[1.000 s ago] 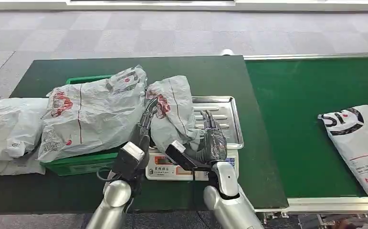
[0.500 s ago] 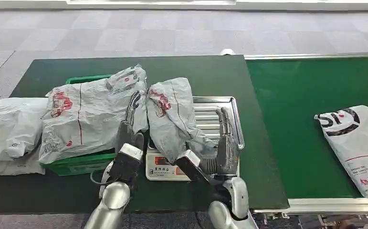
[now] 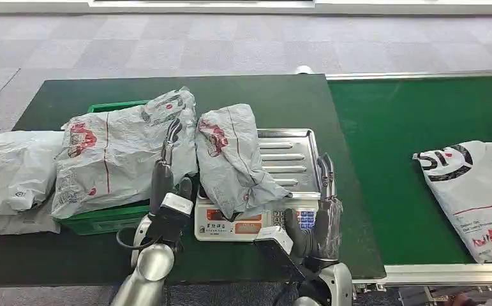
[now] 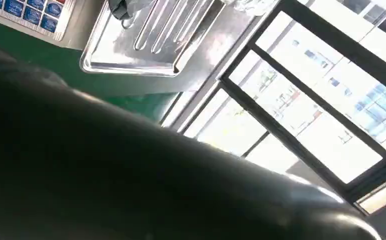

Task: Moved the parcel from conveyor to table for the left to box.

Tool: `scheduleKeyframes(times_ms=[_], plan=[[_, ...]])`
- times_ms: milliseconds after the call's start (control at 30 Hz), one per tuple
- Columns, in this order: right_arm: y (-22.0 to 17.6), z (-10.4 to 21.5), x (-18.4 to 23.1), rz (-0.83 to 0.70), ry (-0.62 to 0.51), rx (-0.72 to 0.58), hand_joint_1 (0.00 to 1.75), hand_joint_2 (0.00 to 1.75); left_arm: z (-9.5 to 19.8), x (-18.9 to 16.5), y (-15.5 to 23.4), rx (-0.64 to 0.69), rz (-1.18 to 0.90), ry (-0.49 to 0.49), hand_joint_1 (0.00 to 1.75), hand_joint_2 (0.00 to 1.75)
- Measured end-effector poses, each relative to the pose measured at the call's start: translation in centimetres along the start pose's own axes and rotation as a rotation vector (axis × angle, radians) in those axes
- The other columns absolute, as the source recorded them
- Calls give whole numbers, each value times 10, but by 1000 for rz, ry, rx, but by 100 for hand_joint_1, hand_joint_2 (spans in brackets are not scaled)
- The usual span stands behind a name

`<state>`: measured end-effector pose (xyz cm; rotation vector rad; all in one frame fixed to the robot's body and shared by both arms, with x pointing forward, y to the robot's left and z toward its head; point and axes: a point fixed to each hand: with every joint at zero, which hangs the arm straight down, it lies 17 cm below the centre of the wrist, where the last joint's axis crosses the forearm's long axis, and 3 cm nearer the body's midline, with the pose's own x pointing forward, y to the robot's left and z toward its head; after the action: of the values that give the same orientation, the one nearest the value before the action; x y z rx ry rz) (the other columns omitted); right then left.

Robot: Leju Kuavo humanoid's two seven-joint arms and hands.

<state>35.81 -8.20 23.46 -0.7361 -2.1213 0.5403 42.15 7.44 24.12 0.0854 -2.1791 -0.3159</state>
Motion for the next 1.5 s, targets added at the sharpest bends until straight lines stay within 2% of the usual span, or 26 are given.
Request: scheduleKeyframes(times_ms=[100, 133, 200, 333, 400, 500, 533, 633, 767, 833, 867, 933, 1133, 1500], plan=[[-1, 0, 0, 1, -2, -1, 0, 0, 0, 0, 0, 0, 0, 0, 0, 0], [-2, 0, 0, 1, -2, -2, 0, 175, 0, 0, 0, 0, 0, 0, 0, 0], [-3, 1, 1, -1, -3, -4, 0, 175, 0, 0, 1, 2, -7, 2, 0, 0], [-20, 17, 2, -70, -5, -62, 0, 175, -4, -10, 8, 18, -236, 22, 0, 0], [-36, 30, 6, -115, -34, -109, 0, 175, -7, -24, -5, -77, -391, 41, 0, 0], [-65, 49, 38, -164, -173, -180, 0, 175, -13, -44, -29, -215, -543, 31, 0, 0], [-79, 54, 50, -182, -220, -218, 0, 175, -15, -52, -36, -260, -576, 24, 0, 175], [-121, 55, 71, -195, -283, -322, 0, 175, -23, -71, -49, -360, -642, 17, 0, 175], [-159, 54, 74, -256, -261, -426, 0, 175, -20, -109, -62, -525, -734, 59, 0, 175], [-164, 53, 68, -299, -236, -450, 0, 175, -11, -131, -71, -642, -775, 98, 0, 175], [-167, 52, 62, -338, -216, -465, 0, 175, 4, -148, -78, -746, -793, 133, 0, 175], [-170, 49, 56, -371, -210, -476, 0, 175, 23, -169, -80, -849, -819, 157, 0, 175], [-172, 45, 53, -375, -225, -479, 0, 175, 39, -195, -74, -967, -856, 200, 0, 175], [-172, 43, 48, -388, -227, -478, 0, 175, 38, -204, -69, -1059, -880, 221, 0, 175]])
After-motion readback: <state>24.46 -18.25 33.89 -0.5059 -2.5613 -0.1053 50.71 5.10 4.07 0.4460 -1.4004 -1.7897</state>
